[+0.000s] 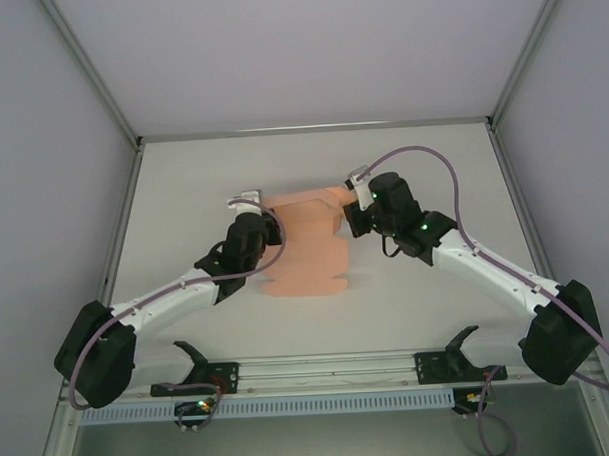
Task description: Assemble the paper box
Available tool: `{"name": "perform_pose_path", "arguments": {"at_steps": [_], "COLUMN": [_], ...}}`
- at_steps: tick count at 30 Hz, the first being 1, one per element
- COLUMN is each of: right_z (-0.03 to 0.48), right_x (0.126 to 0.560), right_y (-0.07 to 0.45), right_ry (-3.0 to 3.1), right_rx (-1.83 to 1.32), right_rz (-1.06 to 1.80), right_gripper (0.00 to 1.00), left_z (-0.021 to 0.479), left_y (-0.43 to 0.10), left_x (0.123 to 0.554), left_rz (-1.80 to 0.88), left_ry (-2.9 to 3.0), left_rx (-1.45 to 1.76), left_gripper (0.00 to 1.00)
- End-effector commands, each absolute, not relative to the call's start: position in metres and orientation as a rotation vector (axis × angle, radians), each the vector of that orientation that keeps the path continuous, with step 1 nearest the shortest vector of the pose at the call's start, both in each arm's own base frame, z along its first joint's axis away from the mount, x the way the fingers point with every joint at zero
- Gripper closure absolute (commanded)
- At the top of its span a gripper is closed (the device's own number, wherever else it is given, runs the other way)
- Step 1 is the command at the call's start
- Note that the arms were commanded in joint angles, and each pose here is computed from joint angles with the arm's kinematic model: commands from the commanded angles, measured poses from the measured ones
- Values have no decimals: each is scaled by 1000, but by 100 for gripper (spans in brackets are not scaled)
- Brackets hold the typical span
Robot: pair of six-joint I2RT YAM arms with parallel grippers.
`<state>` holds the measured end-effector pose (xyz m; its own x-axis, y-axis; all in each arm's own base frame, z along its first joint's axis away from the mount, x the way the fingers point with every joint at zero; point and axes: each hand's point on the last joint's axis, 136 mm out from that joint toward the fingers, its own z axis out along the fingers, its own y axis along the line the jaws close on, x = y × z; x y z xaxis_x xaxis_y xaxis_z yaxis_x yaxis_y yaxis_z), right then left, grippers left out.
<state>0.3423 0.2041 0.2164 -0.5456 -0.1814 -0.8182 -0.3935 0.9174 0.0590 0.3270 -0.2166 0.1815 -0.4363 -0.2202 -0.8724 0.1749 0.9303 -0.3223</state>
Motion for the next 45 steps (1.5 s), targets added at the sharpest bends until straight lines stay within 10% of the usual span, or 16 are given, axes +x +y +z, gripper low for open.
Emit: {"name": "perform_pose_path", "arguments": {"at_steps": [1,13,38,45], "right_z": [212,218,221,227], "right_x": [351,333,284,294], "right_y": [144,208,290,190], "right_ry": [2218,2223,2260,2249], "right_rx": [-36,-128,-352,-185], "right_rz": [-42,61,750,376], "right_gripper": [94,89,44,3], "left_z": [204,197,175,185], "left_y": [-217,-227,-220,-222], "left_x": [334,338,347,340], "left_rz": [-473,-482,-504,-602], "left_ry": [1918,1954,1990,1915], "left_rx": [-108,-138,-156,-27], "left_gripper": [100,100,100,100]}}
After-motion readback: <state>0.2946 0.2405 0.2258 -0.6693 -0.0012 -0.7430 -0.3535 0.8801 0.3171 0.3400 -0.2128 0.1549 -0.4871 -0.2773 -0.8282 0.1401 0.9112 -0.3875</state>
